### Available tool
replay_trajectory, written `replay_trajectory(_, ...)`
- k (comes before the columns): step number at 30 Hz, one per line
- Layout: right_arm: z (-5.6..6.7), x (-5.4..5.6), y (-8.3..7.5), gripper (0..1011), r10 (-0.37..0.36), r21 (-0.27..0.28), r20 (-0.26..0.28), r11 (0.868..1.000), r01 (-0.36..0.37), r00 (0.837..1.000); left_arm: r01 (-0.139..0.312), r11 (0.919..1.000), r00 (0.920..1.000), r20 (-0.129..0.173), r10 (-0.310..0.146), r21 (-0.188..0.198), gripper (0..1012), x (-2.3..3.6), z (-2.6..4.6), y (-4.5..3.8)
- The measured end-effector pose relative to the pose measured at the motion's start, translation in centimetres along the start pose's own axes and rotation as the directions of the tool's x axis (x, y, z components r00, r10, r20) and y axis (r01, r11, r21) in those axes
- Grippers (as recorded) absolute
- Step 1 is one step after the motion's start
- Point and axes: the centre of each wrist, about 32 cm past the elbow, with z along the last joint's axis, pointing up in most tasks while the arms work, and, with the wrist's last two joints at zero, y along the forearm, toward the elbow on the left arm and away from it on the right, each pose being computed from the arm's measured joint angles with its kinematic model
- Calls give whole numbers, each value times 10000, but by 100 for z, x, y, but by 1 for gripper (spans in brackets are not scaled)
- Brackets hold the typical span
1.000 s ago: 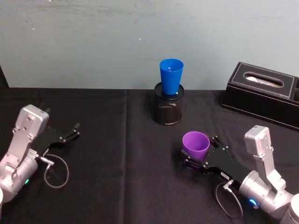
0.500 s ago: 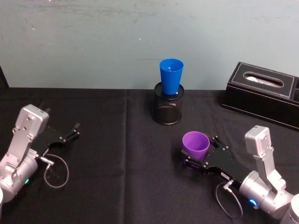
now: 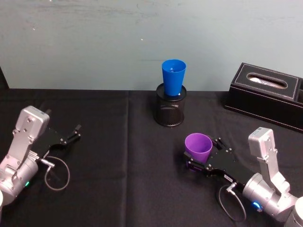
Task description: Pick up one cup with a gripper and tap it against the other cup.
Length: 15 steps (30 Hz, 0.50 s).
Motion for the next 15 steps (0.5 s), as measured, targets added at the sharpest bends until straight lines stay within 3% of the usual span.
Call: replay_trajectory(15, 0, 0, 0, 1003, -7, 0, 1, 10000, 7, 10000, 0, 10000, 10000, -1, 0, 0, 1011, 0, 0, 0)
